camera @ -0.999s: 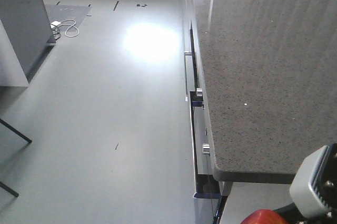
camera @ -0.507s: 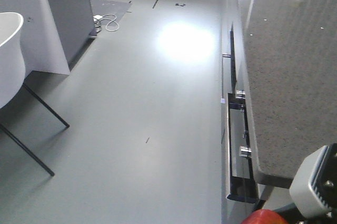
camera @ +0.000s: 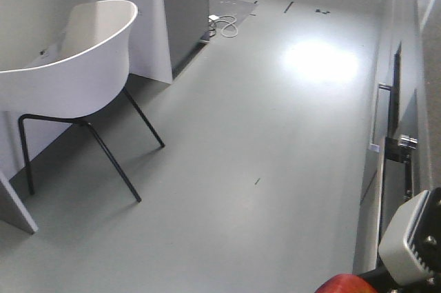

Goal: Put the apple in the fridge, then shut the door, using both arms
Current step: 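Drive the base away from the counter holding the apple in the right gripper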

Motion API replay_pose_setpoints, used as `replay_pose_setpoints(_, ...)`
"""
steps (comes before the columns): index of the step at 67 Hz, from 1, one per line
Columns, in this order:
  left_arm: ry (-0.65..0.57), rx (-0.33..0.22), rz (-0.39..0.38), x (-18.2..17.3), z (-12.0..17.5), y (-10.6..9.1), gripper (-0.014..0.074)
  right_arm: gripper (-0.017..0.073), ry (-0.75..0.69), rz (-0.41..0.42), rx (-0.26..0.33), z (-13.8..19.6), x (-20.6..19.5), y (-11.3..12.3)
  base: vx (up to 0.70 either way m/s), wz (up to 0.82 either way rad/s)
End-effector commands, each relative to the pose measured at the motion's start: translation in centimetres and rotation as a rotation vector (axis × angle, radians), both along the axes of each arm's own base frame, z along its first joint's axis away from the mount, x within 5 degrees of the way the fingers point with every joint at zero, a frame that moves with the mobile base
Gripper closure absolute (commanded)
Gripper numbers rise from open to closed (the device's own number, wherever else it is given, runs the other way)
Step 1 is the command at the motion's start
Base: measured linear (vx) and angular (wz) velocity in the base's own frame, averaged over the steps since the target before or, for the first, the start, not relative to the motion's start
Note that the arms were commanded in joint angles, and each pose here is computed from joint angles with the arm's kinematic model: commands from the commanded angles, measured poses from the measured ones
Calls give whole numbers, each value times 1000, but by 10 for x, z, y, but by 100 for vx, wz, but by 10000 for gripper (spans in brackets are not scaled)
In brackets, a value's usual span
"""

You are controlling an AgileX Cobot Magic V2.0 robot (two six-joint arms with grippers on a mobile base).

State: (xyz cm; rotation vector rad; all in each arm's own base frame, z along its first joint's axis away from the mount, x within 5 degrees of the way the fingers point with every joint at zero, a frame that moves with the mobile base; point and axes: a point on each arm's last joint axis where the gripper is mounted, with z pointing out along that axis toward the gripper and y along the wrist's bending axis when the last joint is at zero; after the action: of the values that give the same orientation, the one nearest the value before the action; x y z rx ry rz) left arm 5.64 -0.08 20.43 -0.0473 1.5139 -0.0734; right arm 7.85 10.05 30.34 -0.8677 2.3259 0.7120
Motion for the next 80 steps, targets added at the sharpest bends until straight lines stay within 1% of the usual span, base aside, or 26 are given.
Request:
replay_pose_setpoints(1, -104, -13, 0, -3, 13, 0, 600, 402, -53, -18, 70, 13, 3, 2, -5, 47)
replay_pose_setpoints(51, -104, -13, 0, -3, 13, 0, 600, 402, -53, -17, 70, 13, 3, 2, -4, 45)
replay_pose_setpoints(80, -104, -13, 0, -3, 13, 0, 600, 400, -53, -18, 70, 13, 3, 2, -3, 59)
